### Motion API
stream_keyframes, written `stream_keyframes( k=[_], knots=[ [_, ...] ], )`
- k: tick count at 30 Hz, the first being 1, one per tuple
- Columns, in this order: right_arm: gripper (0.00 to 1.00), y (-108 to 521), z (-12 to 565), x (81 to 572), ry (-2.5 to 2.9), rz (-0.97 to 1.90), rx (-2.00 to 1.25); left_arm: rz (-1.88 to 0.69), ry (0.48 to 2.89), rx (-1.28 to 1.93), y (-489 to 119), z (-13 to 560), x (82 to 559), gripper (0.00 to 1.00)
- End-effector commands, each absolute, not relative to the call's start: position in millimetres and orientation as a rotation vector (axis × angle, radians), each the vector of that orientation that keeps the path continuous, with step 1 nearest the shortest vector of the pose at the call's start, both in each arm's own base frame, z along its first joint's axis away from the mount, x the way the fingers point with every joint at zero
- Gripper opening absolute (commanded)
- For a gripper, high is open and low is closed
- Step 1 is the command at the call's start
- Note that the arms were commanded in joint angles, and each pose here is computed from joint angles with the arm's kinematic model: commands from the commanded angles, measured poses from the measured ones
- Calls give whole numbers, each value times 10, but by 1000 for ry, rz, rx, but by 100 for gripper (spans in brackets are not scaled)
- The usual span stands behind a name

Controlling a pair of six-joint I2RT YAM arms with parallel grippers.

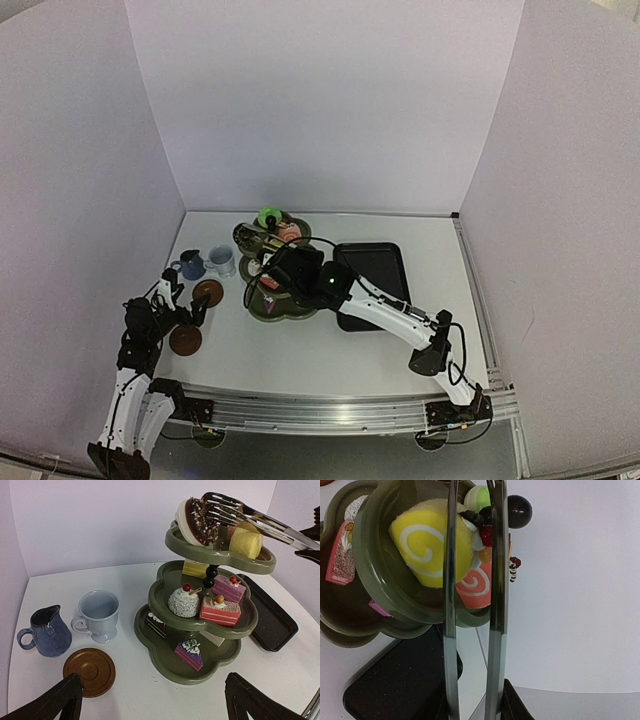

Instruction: Serve the afternoon tea

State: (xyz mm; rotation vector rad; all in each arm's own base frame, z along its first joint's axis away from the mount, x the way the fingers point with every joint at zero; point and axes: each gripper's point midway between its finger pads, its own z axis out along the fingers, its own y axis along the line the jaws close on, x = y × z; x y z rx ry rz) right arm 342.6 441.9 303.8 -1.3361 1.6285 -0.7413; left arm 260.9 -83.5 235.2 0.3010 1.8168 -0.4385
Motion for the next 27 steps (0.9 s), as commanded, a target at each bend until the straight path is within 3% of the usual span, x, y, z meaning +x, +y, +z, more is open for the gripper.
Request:
stream_keyframes(
  k=[1, 12, 27],
  knots=[
    [27, 4351, 3342, 3366, 1606, -705, -1284, -414, 1663, 399, -909, 2964, 2714, 99],
    [27, 4315, 3445, 3381, 1606, -714, -1241, -491, 1587, 485, -1102, 3526, 3208, 99],
    [29, 4216, 3576, 3315, 1623, -660, -1206, -577, 1578, 582, -1286, 3494, 3536, 98]
  ],
)
